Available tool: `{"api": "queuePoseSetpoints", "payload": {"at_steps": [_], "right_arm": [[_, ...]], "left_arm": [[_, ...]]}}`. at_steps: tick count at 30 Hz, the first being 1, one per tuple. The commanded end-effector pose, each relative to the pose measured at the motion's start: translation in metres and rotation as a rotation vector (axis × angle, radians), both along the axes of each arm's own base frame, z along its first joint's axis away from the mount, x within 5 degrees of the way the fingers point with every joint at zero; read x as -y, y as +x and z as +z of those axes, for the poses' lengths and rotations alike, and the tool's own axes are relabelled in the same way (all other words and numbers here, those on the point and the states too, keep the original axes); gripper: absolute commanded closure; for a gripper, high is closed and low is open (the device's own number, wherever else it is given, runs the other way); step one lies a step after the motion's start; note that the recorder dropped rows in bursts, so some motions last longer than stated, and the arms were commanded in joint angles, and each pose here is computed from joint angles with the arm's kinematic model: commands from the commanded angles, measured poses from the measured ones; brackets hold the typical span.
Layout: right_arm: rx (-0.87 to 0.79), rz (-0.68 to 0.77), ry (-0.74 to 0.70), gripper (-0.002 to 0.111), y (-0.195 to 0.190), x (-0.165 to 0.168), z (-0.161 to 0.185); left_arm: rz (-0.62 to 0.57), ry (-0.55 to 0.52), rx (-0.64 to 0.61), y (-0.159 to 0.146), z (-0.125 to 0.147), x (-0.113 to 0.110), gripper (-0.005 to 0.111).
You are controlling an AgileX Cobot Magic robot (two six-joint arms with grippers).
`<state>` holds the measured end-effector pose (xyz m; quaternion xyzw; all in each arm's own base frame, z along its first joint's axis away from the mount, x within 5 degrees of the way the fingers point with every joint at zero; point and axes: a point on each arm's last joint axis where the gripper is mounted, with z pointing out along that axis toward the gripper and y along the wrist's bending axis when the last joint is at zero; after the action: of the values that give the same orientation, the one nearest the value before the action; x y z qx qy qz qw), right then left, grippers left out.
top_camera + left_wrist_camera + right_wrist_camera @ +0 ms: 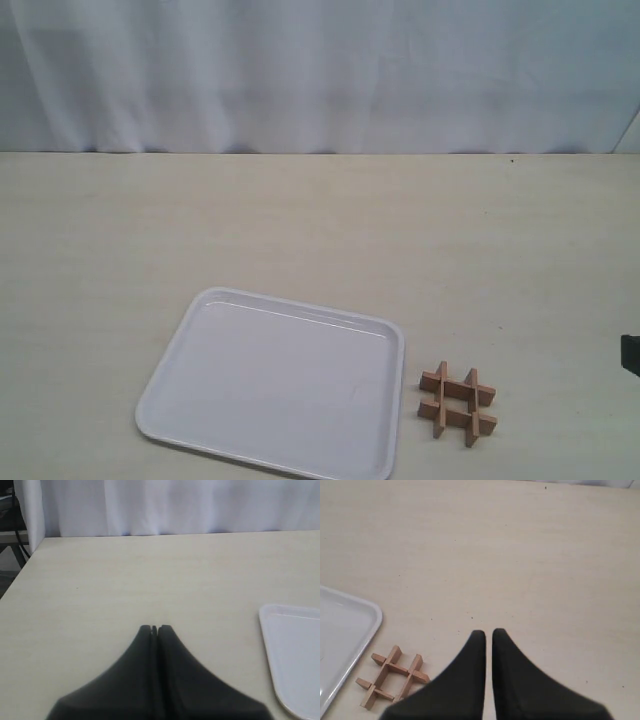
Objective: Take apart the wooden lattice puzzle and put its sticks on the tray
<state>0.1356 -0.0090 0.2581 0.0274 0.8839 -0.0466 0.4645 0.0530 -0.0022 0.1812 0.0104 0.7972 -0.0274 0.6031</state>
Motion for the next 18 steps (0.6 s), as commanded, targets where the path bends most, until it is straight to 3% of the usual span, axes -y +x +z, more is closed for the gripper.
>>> {"api": "queuePoseSetpoints", "payload": {"at_steps": [1,10,18], "right_arm": [[-0.039,-0.01,0.047,0.104,0.009,-0.002,-0.002],[-0.267,0.128,-0.04,0.104,0.028,-0.02,-0.022],[-0.491,0.135,-0.067,0.104,0.047,-0.028,-0.042]], "left_arm": [[0.0,0.003,0.008,0.0,0.0,0.0,0.107],[0.0,0.003,0.008,0.0,0.0,0.0,0.107],[0.0,0.003,0.008,0.0,0.0,0.0,0.107]]}}
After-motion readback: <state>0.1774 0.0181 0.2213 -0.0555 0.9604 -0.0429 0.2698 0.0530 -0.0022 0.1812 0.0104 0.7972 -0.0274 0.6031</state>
